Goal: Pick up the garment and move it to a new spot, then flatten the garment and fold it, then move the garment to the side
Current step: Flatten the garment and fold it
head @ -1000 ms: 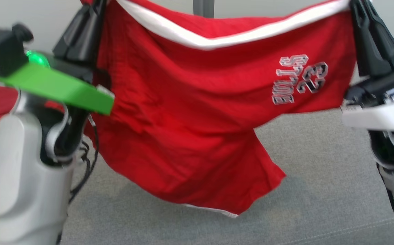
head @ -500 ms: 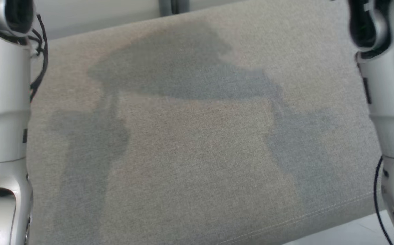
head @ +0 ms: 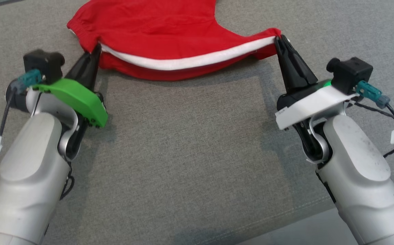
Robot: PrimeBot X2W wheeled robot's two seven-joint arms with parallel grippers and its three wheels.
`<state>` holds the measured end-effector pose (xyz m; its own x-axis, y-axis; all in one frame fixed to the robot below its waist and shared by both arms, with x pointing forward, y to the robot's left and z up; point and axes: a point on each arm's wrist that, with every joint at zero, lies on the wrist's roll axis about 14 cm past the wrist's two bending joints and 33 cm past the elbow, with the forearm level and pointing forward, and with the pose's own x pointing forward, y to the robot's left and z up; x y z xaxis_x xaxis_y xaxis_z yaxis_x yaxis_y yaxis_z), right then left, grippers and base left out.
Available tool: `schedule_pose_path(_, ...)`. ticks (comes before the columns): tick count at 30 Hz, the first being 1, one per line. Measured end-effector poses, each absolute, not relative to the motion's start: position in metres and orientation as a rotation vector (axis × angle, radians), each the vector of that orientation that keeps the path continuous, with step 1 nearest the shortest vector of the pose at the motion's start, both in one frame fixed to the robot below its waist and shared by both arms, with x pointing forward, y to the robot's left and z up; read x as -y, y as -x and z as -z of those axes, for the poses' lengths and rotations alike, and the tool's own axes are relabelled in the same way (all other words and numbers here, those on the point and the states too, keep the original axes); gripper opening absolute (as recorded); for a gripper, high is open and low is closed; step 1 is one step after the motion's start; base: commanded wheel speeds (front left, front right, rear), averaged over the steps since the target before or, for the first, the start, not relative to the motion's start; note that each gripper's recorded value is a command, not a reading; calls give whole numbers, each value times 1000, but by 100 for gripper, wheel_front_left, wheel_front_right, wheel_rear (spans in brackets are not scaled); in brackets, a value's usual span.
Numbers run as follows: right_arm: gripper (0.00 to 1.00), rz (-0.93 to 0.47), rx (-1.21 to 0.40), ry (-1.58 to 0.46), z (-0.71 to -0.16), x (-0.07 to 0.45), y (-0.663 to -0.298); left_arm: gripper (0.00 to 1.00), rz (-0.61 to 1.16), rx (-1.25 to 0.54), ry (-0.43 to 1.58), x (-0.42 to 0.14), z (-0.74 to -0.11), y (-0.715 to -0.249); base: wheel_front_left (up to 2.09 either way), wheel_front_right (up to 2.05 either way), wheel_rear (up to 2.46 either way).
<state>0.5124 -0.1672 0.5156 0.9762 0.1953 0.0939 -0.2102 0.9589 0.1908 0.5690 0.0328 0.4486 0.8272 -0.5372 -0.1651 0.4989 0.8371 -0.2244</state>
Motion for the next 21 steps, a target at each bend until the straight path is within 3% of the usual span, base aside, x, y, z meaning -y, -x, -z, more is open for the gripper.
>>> schedule_pose_path(6, 0, -146, 29, -255, -489, 177, -489, 0, 546, -291, 215, -52, -411, -531, 0, 0, 0)
schedule_pose_path(21, 0, -29, 82, -268, -498, 204, -444, 0, 471, -289, 362, -58, -410, -463, 0, 0, 0)
